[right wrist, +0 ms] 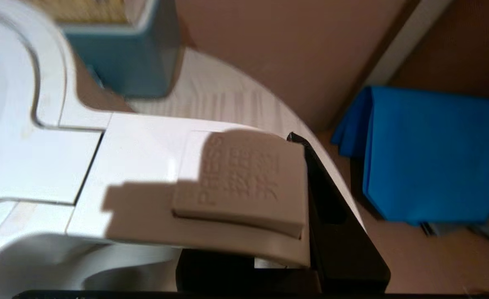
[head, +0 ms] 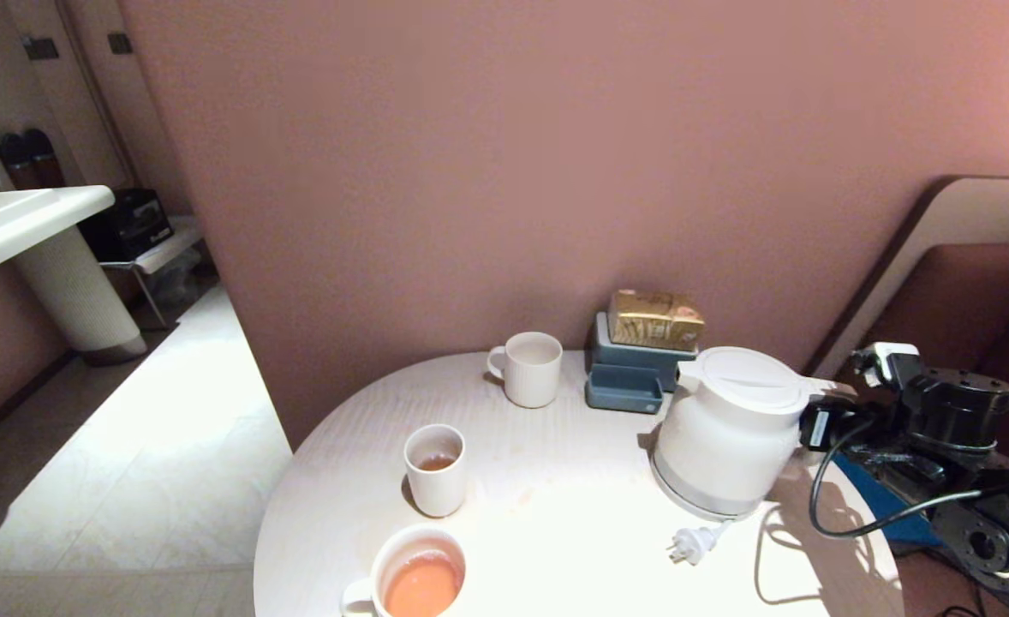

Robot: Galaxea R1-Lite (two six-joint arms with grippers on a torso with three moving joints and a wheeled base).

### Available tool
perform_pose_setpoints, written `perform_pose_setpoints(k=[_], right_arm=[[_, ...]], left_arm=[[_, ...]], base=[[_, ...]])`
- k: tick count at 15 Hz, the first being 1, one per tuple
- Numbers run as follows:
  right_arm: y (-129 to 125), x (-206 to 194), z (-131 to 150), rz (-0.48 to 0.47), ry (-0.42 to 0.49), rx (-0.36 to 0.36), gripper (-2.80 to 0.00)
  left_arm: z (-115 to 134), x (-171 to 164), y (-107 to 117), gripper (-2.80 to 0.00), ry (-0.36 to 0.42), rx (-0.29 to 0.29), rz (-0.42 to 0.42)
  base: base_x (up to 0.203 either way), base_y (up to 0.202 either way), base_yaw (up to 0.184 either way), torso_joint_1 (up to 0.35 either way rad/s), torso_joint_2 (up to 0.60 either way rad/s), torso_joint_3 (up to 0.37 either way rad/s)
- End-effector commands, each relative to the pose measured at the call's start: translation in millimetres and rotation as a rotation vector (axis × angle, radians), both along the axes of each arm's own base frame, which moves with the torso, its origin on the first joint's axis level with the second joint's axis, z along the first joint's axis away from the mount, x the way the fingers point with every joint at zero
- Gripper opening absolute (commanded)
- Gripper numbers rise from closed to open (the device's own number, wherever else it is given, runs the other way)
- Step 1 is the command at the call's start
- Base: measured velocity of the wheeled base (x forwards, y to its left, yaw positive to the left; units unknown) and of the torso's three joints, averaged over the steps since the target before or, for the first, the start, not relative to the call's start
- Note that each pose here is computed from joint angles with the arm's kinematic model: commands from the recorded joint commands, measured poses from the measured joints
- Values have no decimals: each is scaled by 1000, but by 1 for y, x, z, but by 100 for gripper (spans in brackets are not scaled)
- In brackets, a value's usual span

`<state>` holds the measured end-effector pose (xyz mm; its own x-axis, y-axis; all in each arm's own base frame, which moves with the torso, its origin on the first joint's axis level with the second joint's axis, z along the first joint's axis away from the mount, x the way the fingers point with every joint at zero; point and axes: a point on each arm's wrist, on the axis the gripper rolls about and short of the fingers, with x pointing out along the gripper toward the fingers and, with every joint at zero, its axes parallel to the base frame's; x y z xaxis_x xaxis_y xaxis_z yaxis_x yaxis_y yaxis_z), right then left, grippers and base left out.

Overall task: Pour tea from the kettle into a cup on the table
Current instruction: Put down the kettle on the table

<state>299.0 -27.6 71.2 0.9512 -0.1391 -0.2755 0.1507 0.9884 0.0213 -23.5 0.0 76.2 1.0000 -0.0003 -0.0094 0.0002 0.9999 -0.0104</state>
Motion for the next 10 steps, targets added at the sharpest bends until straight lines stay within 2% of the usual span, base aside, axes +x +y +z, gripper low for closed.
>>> perform_pose_setpoints(k=[1, 2, 6, 10], right_arm=[[2, -5, -5, 20, 21, 8, -280], [2, -5, -6, 24, 21, 8, 0], [2, -4, -7, 28, -7, -14, 0], [4, -25, -6, 36, 29, -35, 0]], left_arm=[[0, 0, 0, -280, 1, 0, 0], [0, 0, 0, -280, 1, 0, 0], [0, 0, 0, -280, 0, 0, 0], [0, 0, 0, -280, 0, 0, 0]], base=[[0, 0, 0, 0, 0, 0], [0, 0, 0, 0, 0, 0], [0, 0, 0, 0, 0, 0], [0, 0, 0, 0, 0, 0]])
